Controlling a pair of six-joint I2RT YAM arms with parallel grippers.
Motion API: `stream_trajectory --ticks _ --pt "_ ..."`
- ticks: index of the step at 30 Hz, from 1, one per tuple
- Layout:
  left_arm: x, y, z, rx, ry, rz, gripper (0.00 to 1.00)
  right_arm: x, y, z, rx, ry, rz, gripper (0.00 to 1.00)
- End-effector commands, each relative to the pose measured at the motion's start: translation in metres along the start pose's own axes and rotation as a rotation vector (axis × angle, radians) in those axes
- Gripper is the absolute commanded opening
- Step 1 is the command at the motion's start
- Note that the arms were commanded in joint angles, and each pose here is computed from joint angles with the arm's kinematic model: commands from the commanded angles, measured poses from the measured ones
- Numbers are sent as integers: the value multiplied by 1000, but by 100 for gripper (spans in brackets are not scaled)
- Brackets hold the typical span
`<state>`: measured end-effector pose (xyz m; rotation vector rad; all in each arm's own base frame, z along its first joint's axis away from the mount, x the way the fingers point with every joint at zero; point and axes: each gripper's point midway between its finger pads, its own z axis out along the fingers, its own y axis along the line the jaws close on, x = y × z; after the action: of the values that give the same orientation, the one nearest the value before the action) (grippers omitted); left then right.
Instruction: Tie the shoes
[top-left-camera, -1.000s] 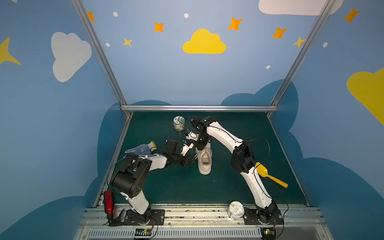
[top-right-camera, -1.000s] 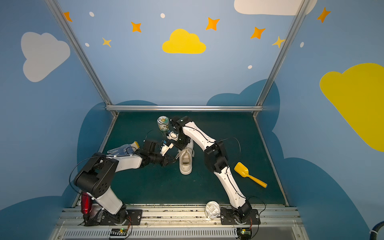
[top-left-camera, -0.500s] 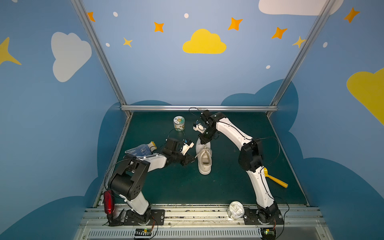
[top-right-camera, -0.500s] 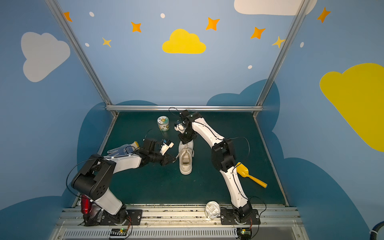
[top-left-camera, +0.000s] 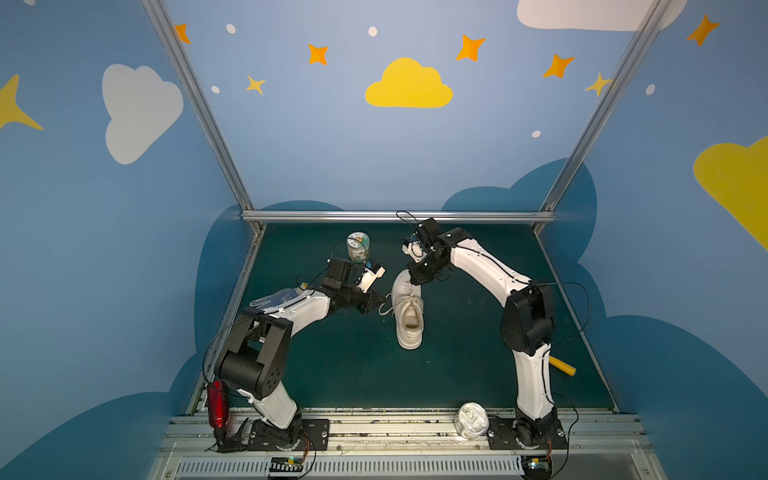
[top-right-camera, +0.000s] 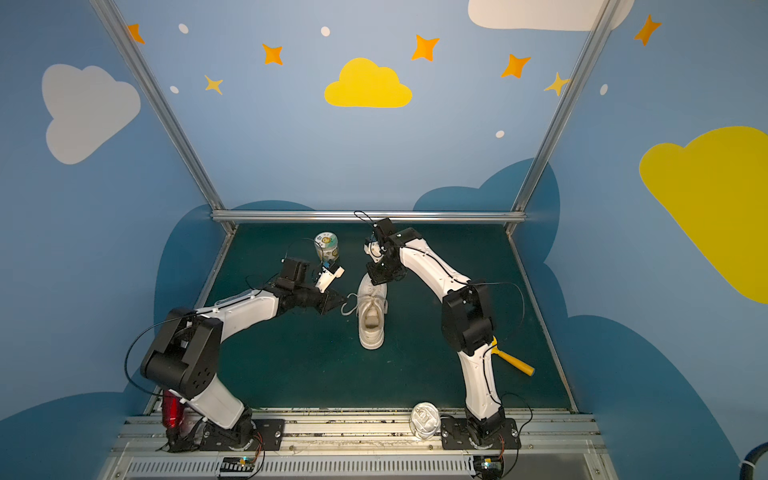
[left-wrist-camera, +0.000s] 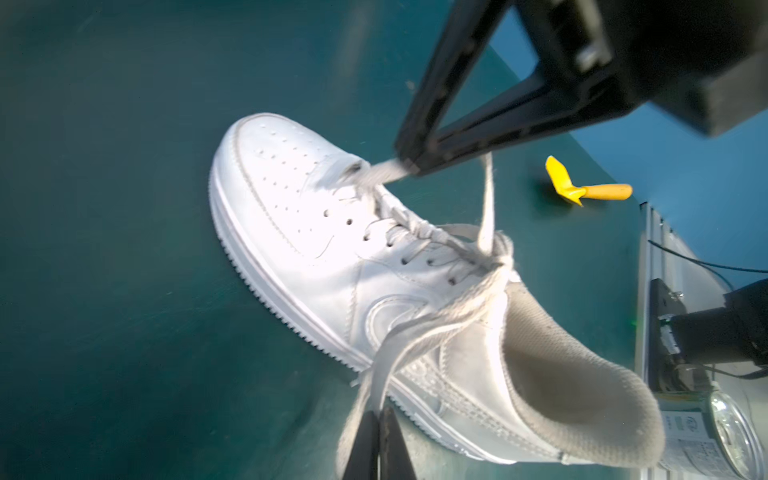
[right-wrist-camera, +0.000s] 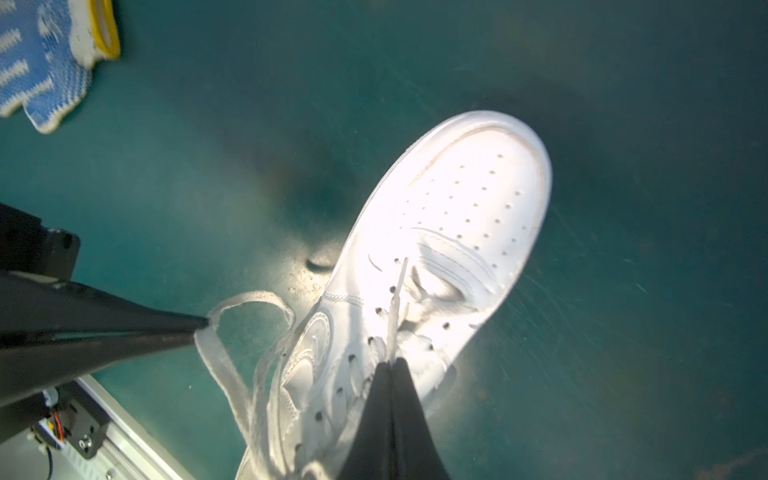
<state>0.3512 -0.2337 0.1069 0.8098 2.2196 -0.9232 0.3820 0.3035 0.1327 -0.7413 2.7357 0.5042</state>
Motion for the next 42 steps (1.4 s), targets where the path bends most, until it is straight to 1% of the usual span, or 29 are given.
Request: stream_trajectory --ticks 1,5,9,17,18,19,21,22,24,25,27,30,31,32,33,34,35,37,38,42 --pt "-7 -2 -9 -5 23 33 7 -12 -4 -19 25 -98 52 0" --pt "-11 2 -7 -6 49 43 7 -5 -15 -20 56 -113 111 0" --pt "-12 4 -3 2 72 52 7 1 -23 -15 54 -117 177 0" --pt "-17 14 4 -6 117 51 7 13 -44 -4 106 -63 265 0" --pt "-17 15 5 -5 119 50 7 14 -46 -3 117 -63 272 3" --pt "-17 15 6 -3 121 48 7 16 -48 -2 128 -59 278 13" --pt "-17 15 7 2 124 48 7 20 -51 1 139 -52 283 18" --pt "-16 15 8 3 127 46 7 22 -53 3 145 -46 286 25" --pt "-16 15 9 5 131 47 7 25 -57 5 154 -35 295 34" --pt "-16 16 8 4 133 49 7 27 -59 5 159 -35 301 40" --pt "-15 16 8 0 139 52 7 29 -64 6 163 -36 310 43" --pt "-15 16 8 4 143 52 8 30 -70 -1 143 -49 316 44" --pt "-15 17 8 3 145 51 10 29 -70 -4 126 -59 310 44" --pt "-16 17 8 2 146 50 16 31 -71 -6 121 -60 311 44" --pt "-17 18 7 2 145 51 29 33 -73 -9 105 -61 315 44" --pt "-19 18 7 4 141 51 37 33 -71 -12 71 -67 313 44" --pt "-20 17 7 7 139 52 37 35 -72 -14 53 -71 322 44" --pt "-24 18 5 7 128 56 43 38 -65 -18 -33 -84 314 44" --pt "-26 17 4 6 120 59 44 40 -65 -19 -53 -88 325 44" --pt "-37 11 -7 15 71 92 54 45 -62 -23 -230 -121 406 43"
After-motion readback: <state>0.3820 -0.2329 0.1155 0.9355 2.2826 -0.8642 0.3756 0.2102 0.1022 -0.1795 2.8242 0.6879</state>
